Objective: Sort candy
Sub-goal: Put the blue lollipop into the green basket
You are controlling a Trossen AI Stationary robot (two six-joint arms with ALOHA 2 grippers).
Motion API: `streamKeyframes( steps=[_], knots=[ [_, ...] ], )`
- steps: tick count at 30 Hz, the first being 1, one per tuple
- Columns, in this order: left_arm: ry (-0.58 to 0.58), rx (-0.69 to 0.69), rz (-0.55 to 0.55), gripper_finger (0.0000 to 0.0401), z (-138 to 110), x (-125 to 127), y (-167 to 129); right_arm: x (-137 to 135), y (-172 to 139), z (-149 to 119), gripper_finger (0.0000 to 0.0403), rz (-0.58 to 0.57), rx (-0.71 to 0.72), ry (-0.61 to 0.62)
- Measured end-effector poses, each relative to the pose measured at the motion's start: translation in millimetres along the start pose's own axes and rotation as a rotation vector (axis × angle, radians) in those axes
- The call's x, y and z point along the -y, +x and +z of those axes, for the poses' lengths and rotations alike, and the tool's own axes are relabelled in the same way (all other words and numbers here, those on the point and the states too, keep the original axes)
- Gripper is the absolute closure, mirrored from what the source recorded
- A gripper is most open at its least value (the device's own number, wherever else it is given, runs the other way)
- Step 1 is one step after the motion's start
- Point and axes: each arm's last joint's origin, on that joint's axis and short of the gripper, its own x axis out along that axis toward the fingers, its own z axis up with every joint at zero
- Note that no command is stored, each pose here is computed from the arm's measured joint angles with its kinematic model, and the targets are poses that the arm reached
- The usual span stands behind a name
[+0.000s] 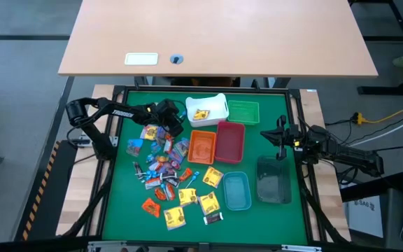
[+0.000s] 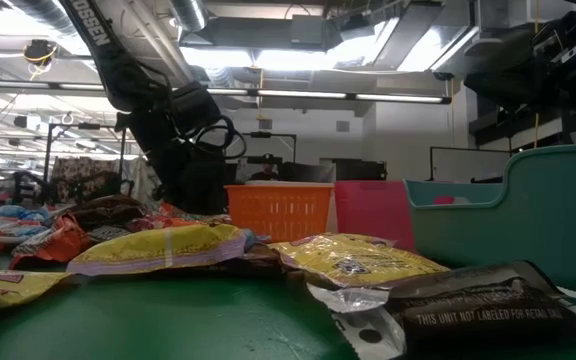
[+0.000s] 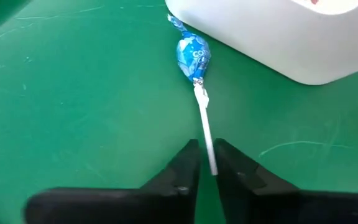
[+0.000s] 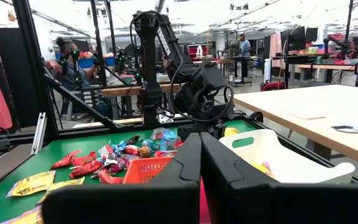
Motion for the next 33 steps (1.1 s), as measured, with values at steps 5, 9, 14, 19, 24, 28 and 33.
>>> streamKeyframes(
  steps=[5, 9, 14, 19, 24, 28, 33],
  knots=[
    [0.03, 0.002, 0.001, 0.0397, 0, 0, -1, 0, 0, 0, 0.04, 0.0, 0.0, 0.0],
    [0.084, -0.021, 0.013, 0.04, -1, 0, -7, 0, 0, 0, 0.04, 0.0, 0.0, 0.0],
    [0.088, -0.051, 0.056, 0.0401, -3, -3, -19, 0, 0, 0, 0.04, 0.0, 0.0, 0.0],
    [0.083, -0.032, 0.093, 0.0401, 0, -5, -38, 0, 0, 0, 0.04, 0.0, -0.001, 0.0],
    [0.065, 0.074, 0.083, 0.0401, 10, -6, -62, 0, 0, 0, 0.04, 0.0, -0.002, 0.0],
    [0.053, 0.173, 0.062, 0.0401, 21, -5, -85, 0, 0, 0, 0.04, 0.0, -0.002, 0.0],
    [0.031, 0.365, 0.001, 0.0401, 45, 6, -112, 0, 0, 0, 0.04, 0.0, -0.002, 0.0]
  ],
)
